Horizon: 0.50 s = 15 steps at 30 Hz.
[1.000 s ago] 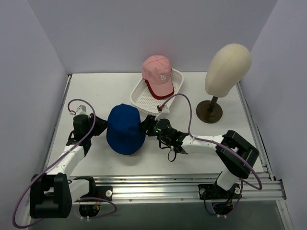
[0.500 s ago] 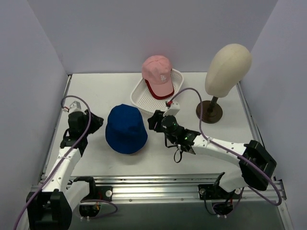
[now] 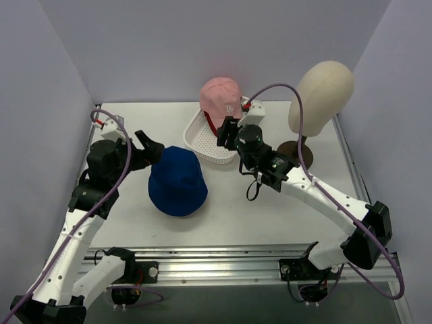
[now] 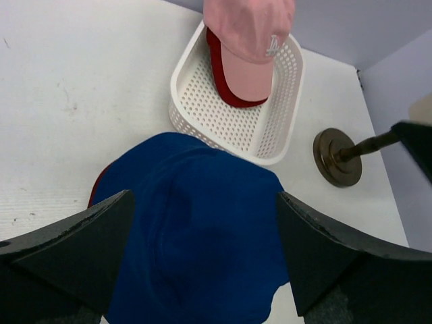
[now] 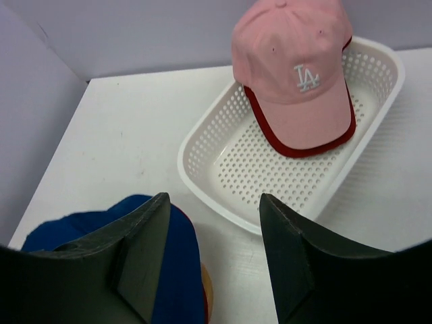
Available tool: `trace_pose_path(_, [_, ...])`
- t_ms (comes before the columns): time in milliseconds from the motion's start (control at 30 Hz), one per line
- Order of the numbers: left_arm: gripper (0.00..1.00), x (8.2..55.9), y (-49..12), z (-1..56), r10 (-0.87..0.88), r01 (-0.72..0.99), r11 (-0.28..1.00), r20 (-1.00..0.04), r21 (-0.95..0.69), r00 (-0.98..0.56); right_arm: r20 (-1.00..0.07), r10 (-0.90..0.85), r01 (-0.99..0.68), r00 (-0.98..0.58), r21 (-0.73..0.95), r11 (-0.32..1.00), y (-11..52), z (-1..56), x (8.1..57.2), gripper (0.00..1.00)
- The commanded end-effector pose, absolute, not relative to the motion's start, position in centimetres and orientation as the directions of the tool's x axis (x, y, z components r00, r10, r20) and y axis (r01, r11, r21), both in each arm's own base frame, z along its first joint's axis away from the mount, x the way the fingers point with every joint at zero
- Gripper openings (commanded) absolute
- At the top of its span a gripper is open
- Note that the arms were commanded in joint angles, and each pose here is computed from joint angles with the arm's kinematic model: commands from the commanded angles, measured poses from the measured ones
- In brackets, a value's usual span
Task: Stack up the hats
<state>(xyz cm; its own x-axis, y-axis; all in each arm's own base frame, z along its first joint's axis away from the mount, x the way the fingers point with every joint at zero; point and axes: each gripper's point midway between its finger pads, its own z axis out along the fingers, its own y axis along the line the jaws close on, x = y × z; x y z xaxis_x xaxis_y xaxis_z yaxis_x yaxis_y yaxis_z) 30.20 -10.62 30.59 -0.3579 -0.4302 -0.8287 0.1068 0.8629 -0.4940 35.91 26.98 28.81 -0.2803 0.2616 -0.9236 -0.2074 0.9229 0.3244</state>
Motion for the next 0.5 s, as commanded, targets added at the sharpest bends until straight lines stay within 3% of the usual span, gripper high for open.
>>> trace_pose_path(0, [0.94,29.7,-10.8,31.0,-0.387,0.111,0.886,-0.850,-0.450,-0.358,-0.945,0.199,-0.208,-0.260,0.256,0.944,26.1,30.7,37.4,0.52])
trace_pose_path(467, [0.94,30.9,-11.4,23.8,-0.348,0.015,0.916,-0.813,-0.401,-0.467,-0.970,0.073,-0.153,-0.232,0.111,0.982,27.5,30.7,45.0,0.53])
